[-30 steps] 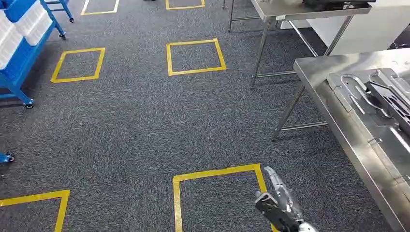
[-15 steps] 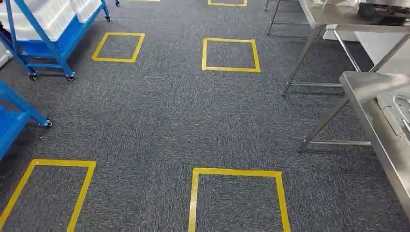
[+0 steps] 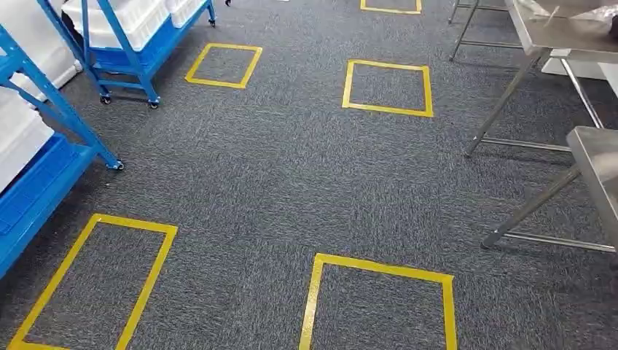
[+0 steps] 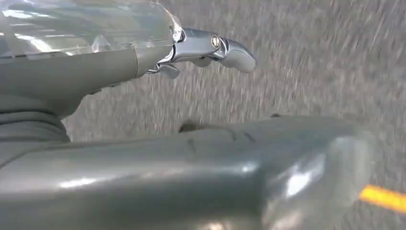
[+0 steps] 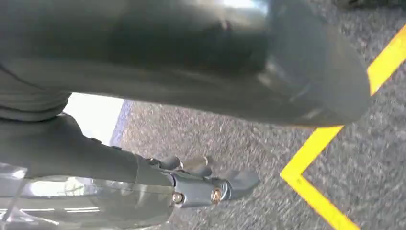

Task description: Take the parts from the cabinet and place them on the table.

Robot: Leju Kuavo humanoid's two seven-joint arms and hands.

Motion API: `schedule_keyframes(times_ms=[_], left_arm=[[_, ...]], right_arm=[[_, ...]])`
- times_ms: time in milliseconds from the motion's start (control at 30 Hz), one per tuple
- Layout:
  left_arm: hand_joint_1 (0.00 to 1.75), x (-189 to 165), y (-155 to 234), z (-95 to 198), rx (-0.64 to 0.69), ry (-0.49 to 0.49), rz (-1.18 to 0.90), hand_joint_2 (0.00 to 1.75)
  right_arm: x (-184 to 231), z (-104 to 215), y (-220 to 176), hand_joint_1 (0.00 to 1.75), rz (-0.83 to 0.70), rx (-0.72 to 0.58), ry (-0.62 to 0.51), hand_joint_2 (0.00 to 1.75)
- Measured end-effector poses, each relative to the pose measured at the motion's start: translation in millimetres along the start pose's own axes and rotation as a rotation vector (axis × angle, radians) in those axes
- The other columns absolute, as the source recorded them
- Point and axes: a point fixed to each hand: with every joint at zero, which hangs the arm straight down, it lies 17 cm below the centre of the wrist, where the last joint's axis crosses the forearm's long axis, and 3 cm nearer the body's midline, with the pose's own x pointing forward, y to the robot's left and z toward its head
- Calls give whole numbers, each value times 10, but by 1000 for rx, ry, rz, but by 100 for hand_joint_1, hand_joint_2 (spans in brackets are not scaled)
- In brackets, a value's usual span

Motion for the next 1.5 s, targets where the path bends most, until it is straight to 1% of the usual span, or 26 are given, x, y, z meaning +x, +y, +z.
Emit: schedule_keyframes(times_ms=[100, 233, 333, 433, 500, 600, 633, 700, 767, 900, 1000, 1067, 1133, 1233, 1300, 1500], left_arm=[[0, -59, 249, 12, 50, 32, -3, 0], [0, -11, 565, -13, 208, 39, 40, 0], [0, 41, 620, -17, 239, 15, 45, 0], [0, 199, 537, -53, 214, -44, 20, 0], [0, 303, 448, -53, 170, -110, -50, 0], [0, 549, 311, -45, 117, -255, -308, 0], [0, 620, 273, -54, 101, -289, -397, 0], [0, 709, 214, -63, 86, -341, -572, 0], [0, 752, 171, -75, 68, -361, -618, 0], [0, 712, 104, -90, 30, -333, -536, 0], [0, 621, 160, -105, 17, -275, -457, 0], [0, 579, 226, -113, 25, -242, -401, 0], [0, 602, 290, -135, 38, -222, -336, 0], [0, 552, 370, -162, 54, -168, -296, 0], [0, 483, 449, -165, 77, -128, -273, 0], [0, 453, 581, -189, 131, -77, -196, 0]], right_arm=[[-13, 4, -22, 0, -16, -14, -17, 0], [31, 9, -36, 0, -23, -20, -57, 0], [142, 1, -58, 0, -14, -21, -98, 0], [208, -1, -57, 0, 0, -15, -122, 0], [331, -12, -70, 0, 1, -13, -145, 0], [391, -1, -21, 0, 17, -2, -165, 0], [396, 3, -7, 0, 17, 0, -166, 0], [385, 11, 16, 0, 11, 3, -168, 0], [399, 20, 17, 0, -20, -5, -180, 0], [367, 29, -21, 0, -87, -28, -186, 0], [361, 22, -66, 0, -127, -42, -179, 0], [356, 25, -46, 0, -137, -43, -172, 0], [268, 36, -6, 0, -133, -41, -150, 0], [193, 49, 58, 0, -133, -29, -125, 0], [204, 54, 89, 0, -132, -24, -124, 0], [293, 64, 159, 0, -122, -13, -135, 0]])
